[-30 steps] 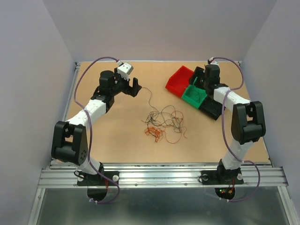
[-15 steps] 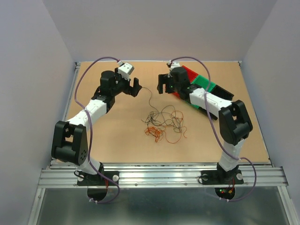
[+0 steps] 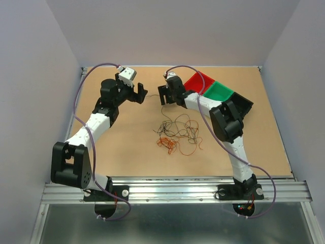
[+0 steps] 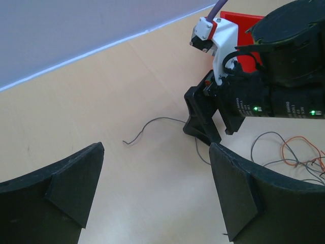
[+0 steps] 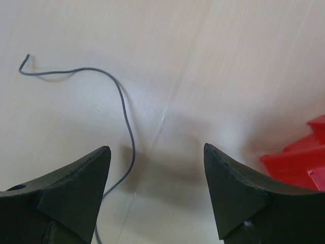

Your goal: Untangle the cables

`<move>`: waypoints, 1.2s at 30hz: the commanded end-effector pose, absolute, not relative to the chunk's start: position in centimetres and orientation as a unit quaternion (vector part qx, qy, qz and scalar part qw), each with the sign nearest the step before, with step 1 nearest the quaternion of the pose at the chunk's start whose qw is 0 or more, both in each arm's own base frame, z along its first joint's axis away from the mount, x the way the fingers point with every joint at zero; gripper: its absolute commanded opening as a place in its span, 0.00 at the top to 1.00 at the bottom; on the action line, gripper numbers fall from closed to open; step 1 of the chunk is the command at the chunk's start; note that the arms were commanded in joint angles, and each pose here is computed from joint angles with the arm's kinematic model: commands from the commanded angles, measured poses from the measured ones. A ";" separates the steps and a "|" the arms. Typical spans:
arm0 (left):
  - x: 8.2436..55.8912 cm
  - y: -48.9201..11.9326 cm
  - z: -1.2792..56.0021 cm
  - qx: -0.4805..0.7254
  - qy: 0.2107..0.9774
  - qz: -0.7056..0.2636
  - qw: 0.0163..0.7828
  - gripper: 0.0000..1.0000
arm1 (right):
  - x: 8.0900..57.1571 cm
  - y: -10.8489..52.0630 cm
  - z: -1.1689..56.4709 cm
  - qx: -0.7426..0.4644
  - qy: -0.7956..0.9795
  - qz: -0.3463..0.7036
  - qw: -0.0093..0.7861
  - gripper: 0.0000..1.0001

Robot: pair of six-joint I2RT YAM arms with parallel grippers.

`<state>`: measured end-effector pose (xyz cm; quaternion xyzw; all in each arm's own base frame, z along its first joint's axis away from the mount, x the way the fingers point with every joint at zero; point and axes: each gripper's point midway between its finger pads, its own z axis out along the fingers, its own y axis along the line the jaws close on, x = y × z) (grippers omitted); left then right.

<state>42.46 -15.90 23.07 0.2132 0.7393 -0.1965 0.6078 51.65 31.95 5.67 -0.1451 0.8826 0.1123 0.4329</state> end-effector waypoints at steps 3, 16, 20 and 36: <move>42.4 -15.9 25.7 0.213 0.709 -0.200 0.642 0.04 | 53.1 33.8 6.0 -0.163 0.877 0.080 0.444 0.28; 42.8 -15.9 25.3 0.213 0.712 -0.196 0.639 0.04 | 51.5 36.9 10.9 -0.219 0.855 0.126 0.452 1.00; 42.8 -15.7 25.3 0.207 0.714 -0.195 0.640 0.04 | 50.8 36.9 18.3 -0.209 0.827 0.160 0.496 0.99; 41.7 -15.2 26.7 0.199 0.696 -0.208 0.657 0.04 | 46.9 28.8 40.9 -0.064 0.725 0.155 0.668 0.99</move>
